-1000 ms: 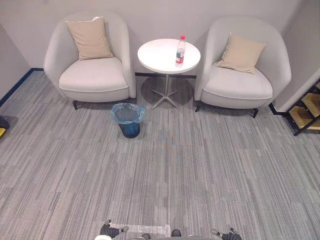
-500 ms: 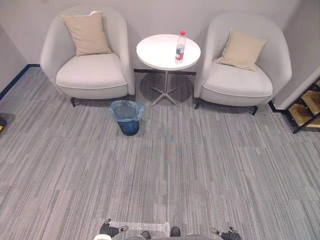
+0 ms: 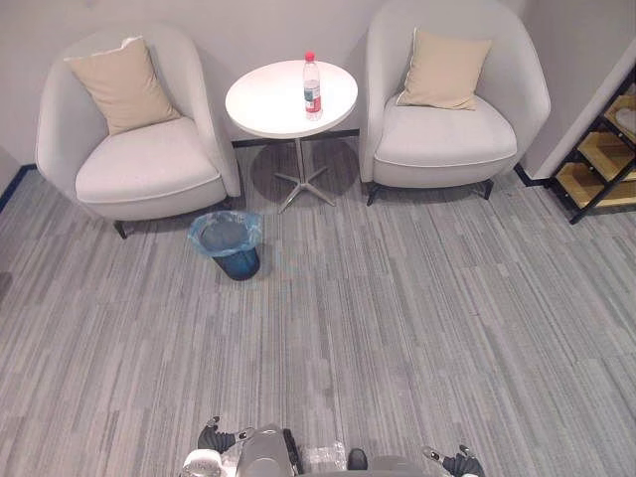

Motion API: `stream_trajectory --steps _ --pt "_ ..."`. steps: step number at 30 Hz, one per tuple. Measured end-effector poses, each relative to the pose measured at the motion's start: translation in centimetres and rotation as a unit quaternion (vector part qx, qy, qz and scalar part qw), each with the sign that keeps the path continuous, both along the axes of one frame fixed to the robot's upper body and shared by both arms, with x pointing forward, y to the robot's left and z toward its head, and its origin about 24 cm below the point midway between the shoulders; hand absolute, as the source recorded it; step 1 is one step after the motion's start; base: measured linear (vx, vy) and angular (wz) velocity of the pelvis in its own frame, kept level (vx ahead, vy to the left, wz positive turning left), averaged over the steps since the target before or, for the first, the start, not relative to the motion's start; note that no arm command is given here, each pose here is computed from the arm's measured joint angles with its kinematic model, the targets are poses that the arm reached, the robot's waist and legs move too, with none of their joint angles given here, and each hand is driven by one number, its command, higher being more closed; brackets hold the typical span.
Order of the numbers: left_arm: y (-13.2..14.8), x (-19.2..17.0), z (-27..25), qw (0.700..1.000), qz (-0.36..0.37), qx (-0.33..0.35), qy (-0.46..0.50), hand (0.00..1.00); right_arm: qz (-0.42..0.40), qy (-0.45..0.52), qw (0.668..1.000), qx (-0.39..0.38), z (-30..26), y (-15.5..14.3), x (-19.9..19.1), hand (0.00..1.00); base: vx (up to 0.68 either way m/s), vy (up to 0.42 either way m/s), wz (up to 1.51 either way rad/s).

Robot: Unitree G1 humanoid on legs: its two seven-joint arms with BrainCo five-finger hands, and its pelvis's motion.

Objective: Gather rubbish on tea table into small bin, then transfer packed bag to large trash can.

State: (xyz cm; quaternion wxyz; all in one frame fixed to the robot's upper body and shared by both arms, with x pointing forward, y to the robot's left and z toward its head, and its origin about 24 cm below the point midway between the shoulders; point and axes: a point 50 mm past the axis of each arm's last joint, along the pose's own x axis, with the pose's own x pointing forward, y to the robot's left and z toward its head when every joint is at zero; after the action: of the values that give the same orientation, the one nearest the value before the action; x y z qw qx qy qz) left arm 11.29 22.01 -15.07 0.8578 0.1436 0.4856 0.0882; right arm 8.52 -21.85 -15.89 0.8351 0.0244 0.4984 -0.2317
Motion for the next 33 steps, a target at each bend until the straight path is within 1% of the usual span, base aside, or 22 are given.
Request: stream_trajectory --steps 2,5,7,10,13,16,20,22,23,24,25,26,28,33 --pt "0.0 0.1 0.0 1.000 0.001 -0.001 -0.001 0.00 0.001 -0.005 1.000 0.000 0.1 0.0 0.4 0.00 0.31 0.153 -0.45" --pt "-0.5 -0.5 -0.3 1.000 0.009 -0.009 0.006 0.00 0.004 -0.004 1.000 -0.011 0.3 -0.7 0.6 0.00 0.40 0.258 -0.67" --pt "0.4 -0.4 0.0 1.000 0.015 0.001 0.004 0.00 0.010 -0.008 1.000 0.001 0.1 0.4 0.8 0.00 0.54 0.310 -0.37" --pt "0.8 -0.4 0.0 1.000 0.014 0.006 0.007 0.00 0.009 -0.007 1.000 0.003 0.1 0.5 0.8 0.00 0.45 0.228 -0.35" --pt "0.5 -0.2 0.0 1.000 -0.007 0.008 0.009 0.00 0.008 -0.009 1.000 0.002 0.2 0.2 0.8 0.00 0.41 0.156 -0.09" --pt "0.0 0.2 0.0 1.000 -0.019 0.005 0.004 0.00 0.024 -0.015 1.000 -0.008 0.4 -0.2 1.6 0.00 0.38 0.044 0.10" --pt "-1.1 1.3 0.2 1.000 -0.027 -0.008 -0.011 0.00 0.038 -0.021 0.999 -0.019 0.7 -0.7 2.2 0.00 0.40 -0.119 0.28" --pt "-0.8 1.2 0.2 1.000 -0.027 -0.006 -0.009 0.00 0.039 -0.006 0.999 -0.012 0.4 -0.3 1.3 0.00 0.31 -0.179 0.51" --pt "-0.6 1.1 0.2 1.000 -0.022 -0.004 -0.008 0.00 0.039 0.011 0.999 -0.002 -0.1 0.3 0.2 0.00 0.45 -0.321 0.67" --pt "-2.0 0.7 -0.2 1.000 -0.007 -0.027 -0.006 0.00 0.036 0.016 0.999 -0.011 0.0 -0.5 0.0 0.00 0.37 -0.277 0.57" --pt "-2.3 0.8 -0.2 0.999 -0.006 -0.030 -0.007 0.00 0.036 0.015 0.999 -0.011 0.0 -0.5 0.0 0.00 0.40 -0.309 0.35" --pt "-3.4 1.1 -0.2 0.999 -0.003 -0.046 -0.014 0.00 0.034 0.012 0.999 -0.017 0.2 -0.9 0.1 0.00 0.25 -0.209 0.35" --pt "-4.4 1.5 -0.2 0.997 0.012 -0.071 -0.023 0.00 0.028 0.015 0.999 -0.020 0.2 -1.1 -0.3 0.00 0.33 -0.246 0.39" --pt "-4.5 2.9 0.4 0.996 0.005 -0.070 -0.049 0.00 0.014 -0.001 1.000 -0.020 0.4 -1.1 -0.2 0.00 0.26 -0.116 0.34"
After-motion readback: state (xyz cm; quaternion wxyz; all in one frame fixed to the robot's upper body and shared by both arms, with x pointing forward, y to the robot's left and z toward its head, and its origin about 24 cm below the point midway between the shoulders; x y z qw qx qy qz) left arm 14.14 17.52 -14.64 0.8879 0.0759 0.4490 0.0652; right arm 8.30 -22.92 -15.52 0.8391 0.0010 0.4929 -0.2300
